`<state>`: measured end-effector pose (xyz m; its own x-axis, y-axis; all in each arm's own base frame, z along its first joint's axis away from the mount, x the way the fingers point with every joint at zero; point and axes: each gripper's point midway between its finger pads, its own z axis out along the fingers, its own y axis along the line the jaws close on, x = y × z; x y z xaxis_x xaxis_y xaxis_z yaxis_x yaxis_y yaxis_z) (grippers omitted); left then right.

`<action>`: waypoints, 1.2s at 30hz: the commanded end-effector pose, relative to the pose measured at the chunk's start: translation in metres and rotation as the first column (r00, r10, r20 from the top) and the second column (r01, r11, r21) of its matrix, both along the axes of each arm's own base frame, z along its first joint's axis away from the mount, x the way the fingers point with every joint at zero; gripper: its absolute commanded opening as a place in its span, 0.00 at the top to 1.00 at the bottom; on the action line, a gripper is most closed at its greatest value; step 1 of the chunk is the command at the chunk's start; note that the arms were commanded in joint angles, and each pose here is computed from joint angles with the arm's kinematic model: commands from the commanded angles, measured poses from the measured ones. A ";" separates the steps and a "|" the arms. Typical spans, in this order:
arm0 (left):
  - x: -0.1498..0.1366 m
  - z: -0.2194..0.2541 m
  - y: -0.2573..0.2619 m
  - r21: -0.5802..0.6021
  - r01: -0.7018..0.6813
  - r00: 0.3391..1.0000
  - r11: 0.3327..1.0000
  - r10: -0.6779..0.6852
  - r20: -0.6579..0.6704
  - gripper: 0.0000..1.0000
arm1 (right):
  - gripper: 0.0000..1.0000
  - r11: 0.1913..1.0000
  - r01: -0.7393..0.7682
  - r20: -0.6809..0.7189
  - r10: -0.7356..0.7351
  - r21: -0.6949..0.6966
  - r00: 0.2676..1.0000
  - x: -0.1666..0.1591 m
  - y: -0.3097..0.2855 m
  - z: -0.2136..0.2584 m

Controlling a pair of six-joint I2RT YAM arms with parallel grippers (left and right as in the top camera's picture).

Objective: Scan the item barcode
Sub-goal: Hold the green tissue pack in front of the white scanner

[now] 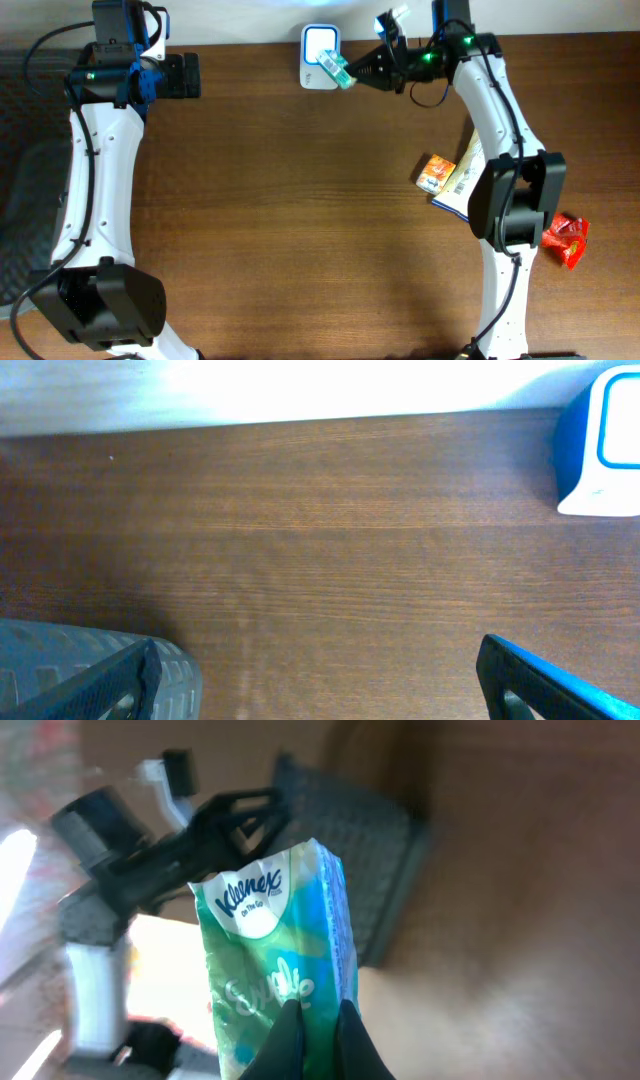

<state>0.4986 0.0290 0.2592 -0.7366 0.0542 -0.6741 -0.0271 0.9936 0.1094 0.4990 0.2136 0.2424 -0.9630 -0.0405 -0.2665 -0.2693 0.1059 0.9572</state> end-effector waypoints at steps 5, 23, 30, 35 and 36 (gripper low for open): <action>-0.002 0.011 -0.002 -0.008 0.005 1.000 1.000 -0.005 0.025 0.01 | 0.96 0.591 0.565 0.483 -0.312 -0.576 0.818 0.070 0.001 -0.019; -0.002 0.011 -0.002 -0.008 0.005 1.000 1.000 -0.005 0.025 0.01 | 0.96 -0.082 0.926 0.652 0.687 -0.370 0.322 0.163 0.023 -0.070; -0.002 0.011 -0.002 -0.008 0.005 1.000 1.000 -0.005 0.025 0.01 | 0.96 -0.094 0.910 0.634 0.689 -0.403 0.351 0.169 0.006 -0.085; -0.002 0.011 -0.002 -0.008 0.005 1.000 1.000 -0.005 0.025 0.01 | 0.96 -0.051 0.899 0.628 0.698 -0.435 0.343 0.167 0.013 -0.093; -0.002 0.011 -0.002 -0.008 0.005 1.000 1.000 -0.005 0.025 0.01 | 0.96 -0.047 0.897 0.628 0.698 -0.440 0.345 0.167 0.013 -0.094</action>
<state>0.4987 0.0290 0.2592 -0.7364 0.0542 -0.6744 -0.0271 0.9936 0.1094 0.6655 0.2237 0.1456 -0.3135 -0.8586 -0.4055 -0.2457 0.4859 -0.8388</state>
